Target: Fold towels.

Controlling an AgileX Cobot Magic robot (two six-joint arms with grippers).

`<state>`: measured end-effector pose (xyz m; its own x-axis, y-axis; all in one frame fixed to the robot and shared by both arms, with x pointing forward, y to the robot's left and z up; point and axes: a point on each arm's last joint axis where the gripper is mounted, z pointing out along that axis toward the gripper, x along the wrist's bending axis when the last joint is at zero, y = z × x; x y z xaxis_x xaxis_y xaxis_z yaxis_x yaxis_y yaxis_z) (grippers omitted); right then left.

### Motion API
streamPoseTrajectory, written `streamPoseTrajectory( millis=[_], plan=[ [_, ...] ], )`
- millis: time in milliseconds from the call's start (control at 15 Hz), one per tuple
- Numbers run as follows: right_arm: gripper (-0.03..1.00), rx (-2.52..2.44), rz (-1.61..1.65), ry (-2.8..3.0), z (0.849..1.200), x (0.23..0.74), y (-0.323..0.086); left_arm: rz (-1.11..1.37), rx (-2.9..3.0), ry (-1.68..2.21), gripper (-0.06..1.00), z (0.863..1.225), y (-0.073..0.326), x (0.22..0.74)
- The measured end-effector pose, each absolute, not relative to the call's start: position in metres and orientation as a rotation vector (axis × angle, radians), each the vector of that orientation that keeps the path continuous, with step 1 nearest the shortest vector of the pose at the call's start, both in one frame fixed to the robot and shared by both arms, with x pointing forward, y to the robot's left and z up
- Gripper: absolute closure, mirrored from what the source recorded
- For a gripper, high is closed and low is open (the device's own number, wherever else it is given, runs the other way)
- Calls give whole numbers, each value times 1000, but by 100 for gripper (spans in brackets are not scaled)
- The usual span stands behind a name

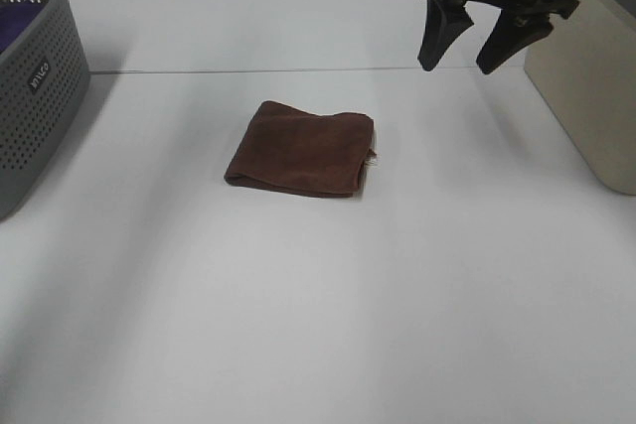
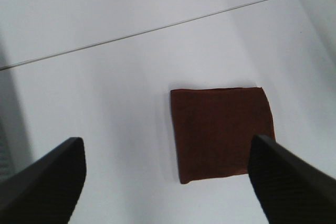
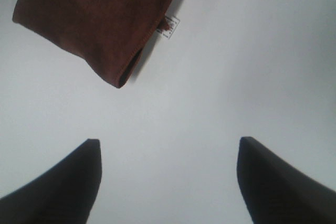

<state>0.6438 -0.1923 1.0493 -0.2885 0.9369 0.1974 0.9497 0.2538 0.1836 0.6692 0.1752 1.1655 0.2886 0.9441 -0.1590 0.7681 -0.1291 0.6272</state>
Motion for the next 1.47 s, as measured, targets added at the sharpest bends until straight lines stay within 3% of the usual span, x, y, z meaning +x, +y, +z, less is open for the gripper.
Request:
streamPoseTrajectory(
  millis=[133,333,467,533,933,1200,1467],
  plan=[
    [28,-1836,-394,-2482,1068,611,-193,446,1964,1533,14,1191,189,631],
    [28,-1843,-335,-2465,1077,556,-206,441,2023,1584,14,1193,208,568],
    [28,-1843,-287,-2469,1077,515,-218,369,2095,1642,14,1168,218,528],
    [28,-1843,-265,-2476,1077,474,-229,307,2152,1691,14,1142,232,478],
    [28,-1860,-320,-2516,1062,373,-255,250,2202,1734,14,1075,264,358],
    [28,-1894,-512,-2581,1052,318,-268,391,2090,1610,14,1053,281,294],
    [28,-1930,-798,-2689,1045,277,-280,588,1937,1377,14,1057,288,261]
  ],
)
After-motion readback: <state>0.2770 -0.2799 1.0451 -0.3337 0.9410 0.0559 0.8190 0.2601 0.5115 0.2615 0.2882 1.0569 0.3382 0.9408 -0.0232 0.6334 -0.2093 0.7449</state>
